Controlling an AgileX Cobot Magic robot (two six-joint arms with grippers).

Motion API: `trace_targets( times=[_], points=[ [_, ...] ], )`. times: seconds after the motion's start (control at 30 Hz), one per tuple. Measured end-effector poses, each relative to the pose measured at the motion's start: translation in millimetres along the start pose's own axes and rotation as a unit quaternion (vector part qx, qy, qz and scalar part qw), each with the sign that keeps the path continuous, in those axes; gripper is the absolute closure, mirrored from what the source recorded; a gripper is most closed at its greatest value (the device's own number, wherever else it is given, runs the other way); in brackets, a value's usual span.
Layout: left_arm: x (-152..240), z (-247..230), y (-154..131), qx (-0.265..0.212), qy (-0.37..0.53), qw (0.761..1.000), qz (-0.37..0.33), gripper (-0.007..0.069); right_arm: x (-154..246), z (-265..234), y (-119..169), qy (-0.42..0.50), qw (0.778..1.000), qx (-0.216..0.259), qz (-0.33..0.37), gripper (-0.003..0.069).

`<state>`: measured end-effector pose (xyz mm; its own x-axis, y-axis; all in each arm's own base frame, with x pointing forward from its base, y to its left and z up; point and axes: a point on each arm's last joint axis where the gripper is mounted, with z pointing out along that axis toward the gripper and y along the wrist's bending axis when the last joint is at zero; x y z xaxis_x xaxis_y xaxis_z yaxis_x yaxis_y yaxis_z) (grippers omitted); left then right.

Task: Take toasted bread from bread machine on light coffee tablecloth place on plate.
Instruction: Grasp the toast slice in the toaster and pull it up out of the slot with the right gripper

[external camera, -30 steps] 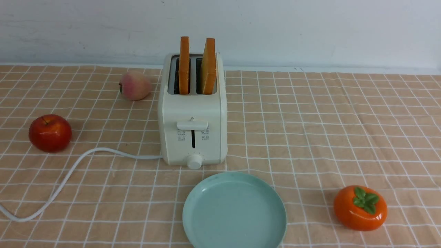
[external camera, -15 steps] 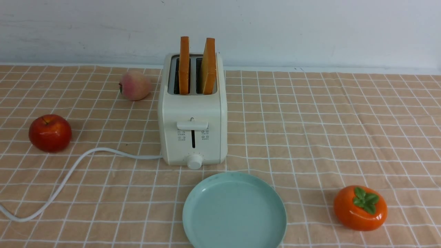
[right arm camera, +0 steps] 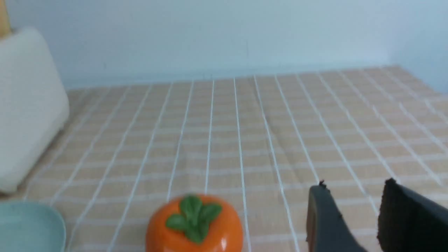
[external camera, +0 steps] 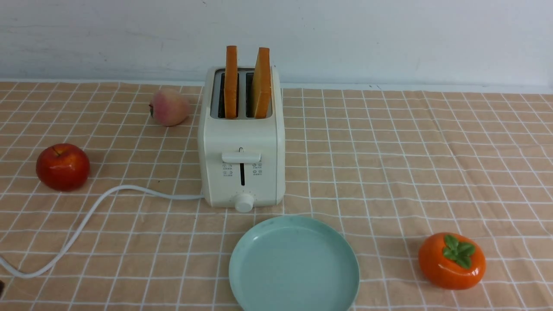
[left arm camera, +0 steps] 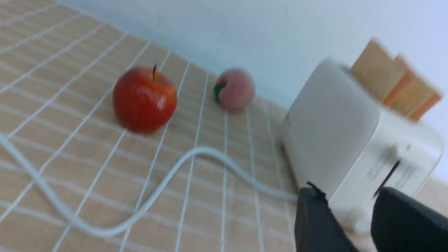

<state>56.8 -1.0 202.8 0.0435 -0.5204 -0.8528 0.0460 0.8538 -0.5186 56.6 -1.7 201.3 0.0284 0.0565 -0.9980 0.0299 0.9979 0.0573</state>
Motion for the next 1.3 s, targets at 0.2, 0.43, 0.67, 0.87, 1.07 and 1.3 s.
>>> trace_targets(
  times=[0.2,0.43,0.67,0.87,1.07,1.3],
  points=[
    [-6,0,-1,0.007,-0.031,0.999,-0.031,0.0386,-13,-1,0,-0.069,0.998,0.001,0.000,0.0419],
    [-19,-2,-3,0.022,-0.101,0.991,-0.081,0.0386,-31,-5,-2,-0.173,0.980,-0.008,0.103,0.0419],
    [-57,-13,-16,0.089,-0.221,0.947,-0.216,0.0386,-65,-16,-4,-0.272,0.912,-0.057,0.300,0.0419],
    [-139,-39,-71,0.186,-0.321,0.916,-0.153,0.0386,-165,-16,8,-0.260,0.915,-0.089,0.296,0.0419],
    [-195,-21,-111,0.185,-0.297,0.931,-0.109,0.0386,-257,11,15,-0.213,0.946,-0.065,0.236,0.0419],
    [-176,48,-110,0.040,-0.032,0.998,-0.047,0.0386,-247,96,5,0.024,0.982,0.055,0.178,0.0419]
  ],
)
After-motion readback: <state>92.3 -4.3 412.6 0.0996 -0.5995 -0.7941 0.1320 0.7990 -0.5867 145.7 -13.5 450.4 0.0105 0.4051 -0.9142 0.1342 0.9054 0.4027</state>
